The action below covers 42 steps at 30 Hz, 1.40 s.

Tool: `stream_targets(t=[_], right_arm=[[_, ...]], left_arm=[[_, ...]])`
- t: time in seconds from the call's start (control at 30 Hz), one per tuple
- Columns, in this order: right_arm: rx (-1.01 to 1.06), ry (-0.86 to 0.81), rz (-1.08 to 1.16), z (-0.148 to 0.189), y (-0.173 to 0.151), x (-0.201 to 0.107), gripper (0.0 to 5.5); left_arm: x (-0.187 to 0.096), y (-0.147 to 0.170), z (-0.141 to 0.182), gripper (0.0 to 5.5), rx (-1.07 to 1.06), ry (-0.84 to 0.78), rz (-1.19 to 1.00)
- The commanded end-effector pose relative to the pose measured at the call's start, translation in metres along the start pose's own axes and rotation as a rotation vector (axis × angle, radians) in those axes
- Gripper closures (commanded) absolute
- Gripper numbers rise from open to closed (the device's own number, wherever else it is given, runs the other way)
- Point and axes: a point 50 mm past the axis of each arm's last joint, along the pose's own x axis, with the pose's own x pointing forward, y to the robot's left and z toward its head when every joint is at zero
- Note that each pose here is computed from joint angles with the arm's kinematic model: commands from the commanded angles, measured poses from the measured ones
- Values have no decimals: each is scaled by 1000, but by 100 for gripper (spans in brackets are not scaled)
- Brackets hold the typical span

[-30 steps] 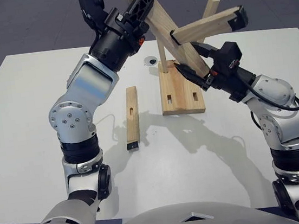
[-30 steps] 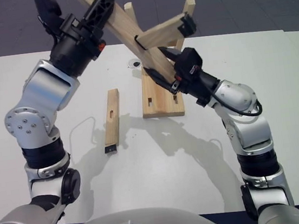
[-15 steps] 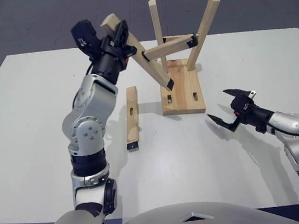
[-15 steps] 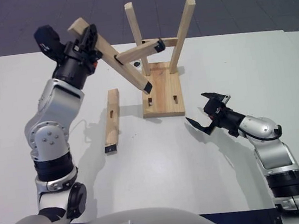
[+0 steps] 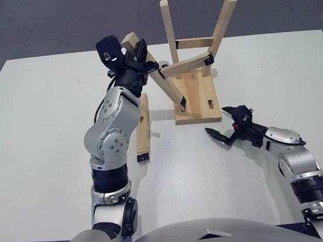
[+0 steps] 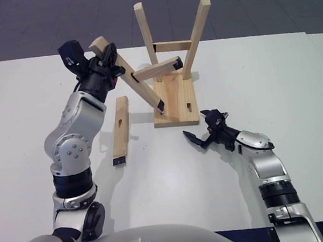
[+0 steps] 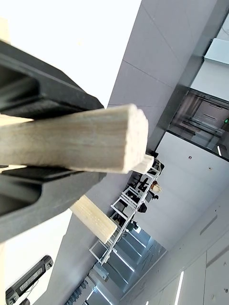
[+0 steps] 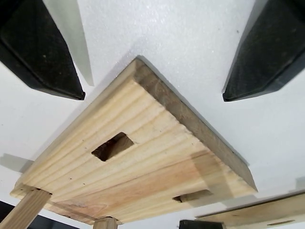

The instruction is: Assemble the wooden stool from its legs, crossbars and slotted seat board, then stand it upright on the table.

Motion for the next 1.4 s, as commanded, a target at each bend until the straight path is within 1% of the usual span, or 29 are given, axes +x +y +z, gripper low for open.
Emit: stream_targets(t=[0.03,0.2,0.3,0.47,0.7,0.8,0.97,1.17,1.27,1.4], right_arm=[[25,-17,-7,7,8,6,10],[23,21,-50,3,9,9,10],[43,17,-60,2,13,9,10],[61,13,-62,3,19,10,10],[69,7,-74,7,22,14,10],[74,-10,-95,10,23,13,10],[40,-22,-116,16,23,8,10],[62,-101,-208,34,15,2,10],[96,-143,-280,43,10,6,10],[86,-111,-342,44,8,20,10]], left_arm=[[-1,4,-6,447,11,15,22],[0,5,-15,447,81,18,30],[2,10,-14,447,82,5,56],[-1,17,-18,447,216,-10,84],[-1,17,-26,447,251,8,75],[-6,16,-35,447,325,29,53],[-20,28,-55,447,420,118,33],[-25,40,-66,447,468,196,55],[-29,45,-78,447,488,274,73],[-26,49,-90,447,487,341,87]])
